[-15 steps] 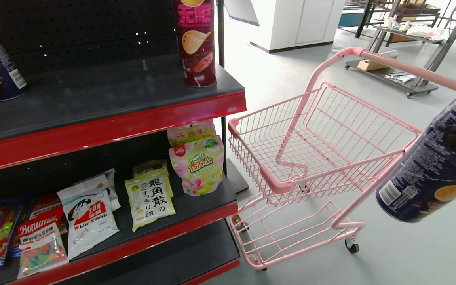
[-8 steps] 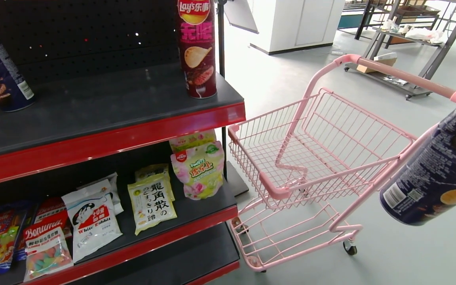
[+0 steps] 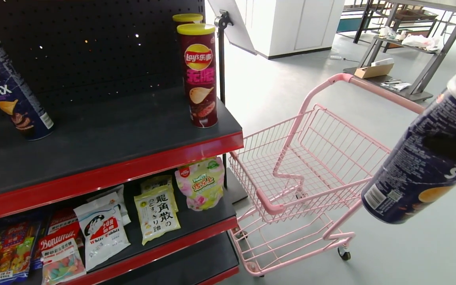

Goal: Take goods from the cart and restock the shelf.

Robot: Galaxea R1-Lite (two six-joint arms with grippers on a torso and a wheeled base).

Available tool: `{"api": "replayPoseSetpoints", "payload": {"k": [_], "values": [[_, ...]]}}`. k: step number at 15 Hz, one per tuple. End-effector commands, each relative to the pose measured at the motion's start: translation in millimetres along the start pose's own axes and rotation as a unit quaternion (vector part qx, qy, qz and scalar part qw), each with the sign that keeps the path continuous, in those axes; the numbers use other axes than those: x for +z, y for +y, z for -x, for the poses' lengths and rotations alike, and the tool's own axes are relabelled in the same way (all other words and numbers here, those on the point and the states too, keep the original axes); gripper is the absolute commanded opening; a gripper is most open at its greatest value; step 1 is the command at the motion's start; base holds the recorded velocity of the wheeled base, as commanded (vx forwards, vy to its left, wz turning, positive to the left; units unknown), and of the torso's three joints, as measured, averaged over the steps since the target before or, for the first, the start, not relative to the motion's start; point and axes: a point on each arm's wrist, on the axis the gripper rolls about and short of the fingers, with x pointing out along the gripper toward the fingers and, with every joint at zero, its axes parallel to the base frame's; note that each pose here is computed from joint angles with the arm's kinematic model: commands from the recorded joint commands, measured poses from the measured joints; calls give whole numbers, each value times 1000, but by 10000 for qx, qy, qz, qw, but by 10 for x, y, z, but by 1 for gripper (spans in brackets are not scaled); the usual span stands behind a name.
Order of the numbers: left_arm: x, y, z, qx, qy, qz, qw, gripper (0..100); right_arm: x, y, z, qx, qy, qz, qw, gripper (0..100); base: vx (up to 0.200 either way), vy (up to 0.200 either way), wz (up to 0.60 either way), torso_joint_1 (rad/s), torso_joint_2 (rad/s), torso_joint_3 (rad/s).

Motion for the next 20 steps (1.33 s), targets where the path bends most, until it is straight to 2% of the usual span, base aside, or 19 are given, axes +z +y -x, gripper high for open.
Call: {"api": "replayPoseSetpoints", "payload": {"k": [1, 3, 8, 11, 16, 17, 20], "values": [[0, 0, -1, 7, 6, 1, 10000, 100, 40, -48, -256, 130, 230, -37, 9996, 0, 0, 0, 0, 203, -583, -373], [0, 0, -1, 0, 6, 1, 10000, 100, 96, -76, -371, 167, 262, -45, 9995, 0, 0, 0, 0, 210, -596, -386], [0, 0, -1, 0, 6, 1, 10000, 100, 37, -44, -434, 266, 410, -51, 9988, 0, 0, 0, 0, 183, -469, -286], [0, 0, -1, 0, 6, 1, 10000, 100, -33, -32, -428, 274, 508, -68, 9983, 0, 0, 0, 0, 11, -22, -17], [-2, 0, -1, 0, 13, 1, 10000, 100, -19, -36, -436, 245, 376, -44, 9990, 0, -200, 0, 0, 10, 0, -1], [-2, 0, -1, 0, 13, 8, 10000, 100, -22, -35, -432, 245, 376, -44, 9990, 0, 0, 0, 0, 0, 0, 0], [-2, -1, -1, -8, 13, 8, 10000, 100, -65, -27, -437, 263, 442, -46, 9987, 0, 0, 0, 600, -6, -4, 2]]}}
